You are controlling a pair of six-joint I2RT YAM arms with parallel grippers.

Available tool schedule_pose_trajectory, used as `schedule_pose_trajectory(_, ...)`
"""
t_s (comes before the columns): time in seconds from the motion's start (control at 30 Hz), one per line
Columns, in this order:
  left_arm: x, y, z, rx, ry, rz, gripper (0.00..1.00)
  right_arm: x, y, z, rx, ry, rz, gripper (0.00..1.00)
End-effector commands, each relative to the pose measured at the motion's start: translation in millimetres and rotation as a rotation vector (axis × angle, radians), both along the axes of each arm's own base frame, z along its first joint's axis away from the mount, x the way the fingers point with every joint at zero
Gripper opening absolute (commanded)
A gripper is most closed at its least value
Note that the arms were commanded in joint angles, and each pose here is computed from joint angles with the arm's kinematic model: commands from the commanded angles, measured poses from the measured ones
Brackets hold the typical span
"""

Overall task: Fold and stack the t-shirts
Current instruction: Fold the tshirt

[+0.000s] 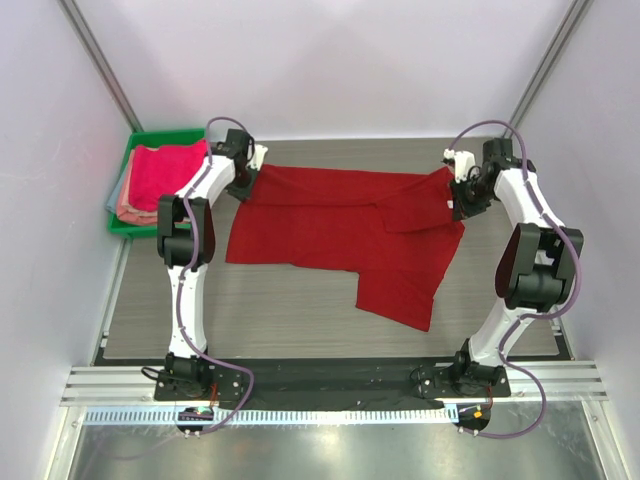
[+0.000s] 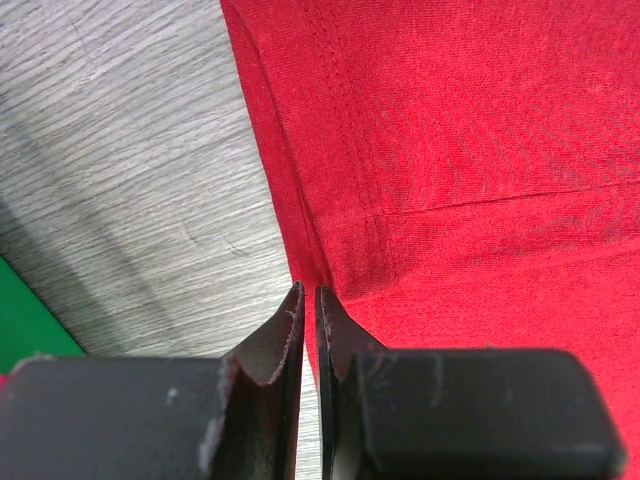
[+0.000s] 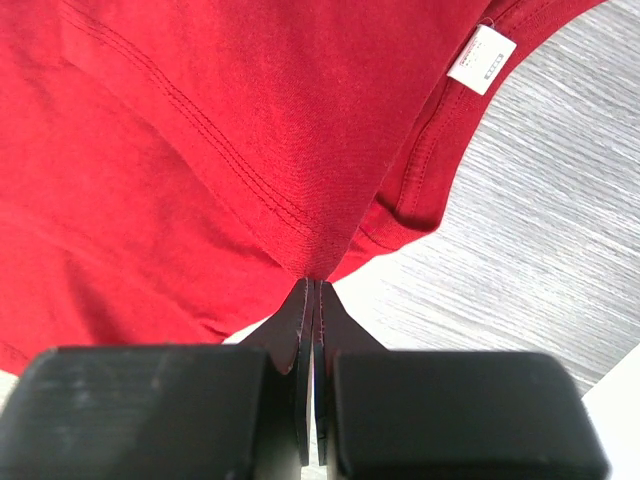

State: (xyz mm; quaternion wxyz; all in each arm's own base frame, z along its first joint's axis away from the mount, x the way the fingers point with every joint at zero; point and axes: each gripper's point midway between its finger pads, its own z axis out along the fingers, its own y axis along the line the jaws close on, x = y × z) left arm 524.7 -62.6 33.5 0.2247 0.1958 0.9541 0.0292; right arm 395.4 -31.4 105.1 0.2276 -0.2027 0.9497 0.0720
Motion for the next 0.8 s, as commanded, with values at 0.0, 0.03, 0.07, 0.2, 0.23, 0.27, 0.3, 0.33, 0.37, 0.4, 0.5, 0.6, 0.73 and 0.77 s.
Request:
schedule_pose_trajectory(0.0, 12.0, -4.3, 34.5, -0.020, -0.088, 0.002, 0.08, -12.1, 8.0, 25.2, 0.029, -0.032, -0.006, 0.02)
schedule_pose_trajectory(0.03, 12.0, -4.6, 34.4, -0.021, -0.088, 0.001, 0.08, -12.1, 8.6, 25.2, 0.029, -0.032, -0.004, 0.02)
schedule_pose_trajectory(0.07, 10.5, -4.9, 33.1, -0.023, -0.083, -0.001, 0.08, -12.1, 10.2, 27.1, 0.032, -0.035, -0.005, 0.02)
schedule_pose_trajectory(0.2, 10.4, -5.2, 33.0, -0.025, -0.083, -0.001, 0.08, -13.8, 15.2, 28.7, 0.041, -0.030, 0.003, 0.02)
schedule_pose_trajectory(0.23, 11.2, -5.0, 33.3, -0.024, -0.086, -0.001, 0.08, -14.5, 15.9, 28.2, 0.041, -0.026, 0.004, 0.02)
schedule_pose_trajectory(0.27, 11.9, -5.0, 33.2, -0.023, -0.088, -0.002, 0.08, -16.3, 16.5, 25.5, 0.041, -0.017, 0.005, 0.04)
schedule_pose_trajectory(0.3, 13.2, -5.2, 34.2, -0.023, -0.091, -0.003, 0.09, -17.4, 16.4, 22.4, 0.041, -0.008, 0.004, 0.09)
schedule_pose_trajectory(0.33, 14.6, -5.4, 34.3, -0.023, -0.094, -0.003, 0.09, -17.8, 15.7, 20.3, 0.038, -0.002, 0.001, 0.15)
schedule_pose_trajectory(0.37, 14.6, -5.4, 34.7, -0.023, -0.092, -0.003, 0.09, -17.9, 14.8, 19.0, 0.035, 0.003, -0.005, 0.25)
schedule_pose_trajectory(0.4, 15.3, -5.4, 35.3, -0.023, -0.094, -0.005, 0.09, -15.9, 12.6, 19.2, 0.025, -0.001, -0.014, 0.27)
schedule_pose_trajectory(0.5, 16.0, -5.6, 39.9, -0.023, -0.103, -0.009, 0.09, -3.5, 14.4, 36.6, 0.036, -0.061, -0.009, 0.29)
schedule_pose_trajectory(0.6, 14.9, -6.6, 44.1, -0.030, -0.108, -0.011, 0.10, 9.8, 25.8, 50.5, 0.040, -0.107, 0.033, 0.31)
schedule_pose_trajectory(0.73, 11.1, -6.0, 46.8, -0.031, -0.107, -0.006, 0.11, 15.6, 51.5, 35.8, 0.013, -0.091, 0.163, 0.31)
schedule_pose_trajectory(0.77, 8.7, -5.9, 44.6, -0.032, -0.099, -0.006, 0.12, 16.0, 60.5, 31.2, 0.014, -0.083, 0.195, 0.31)
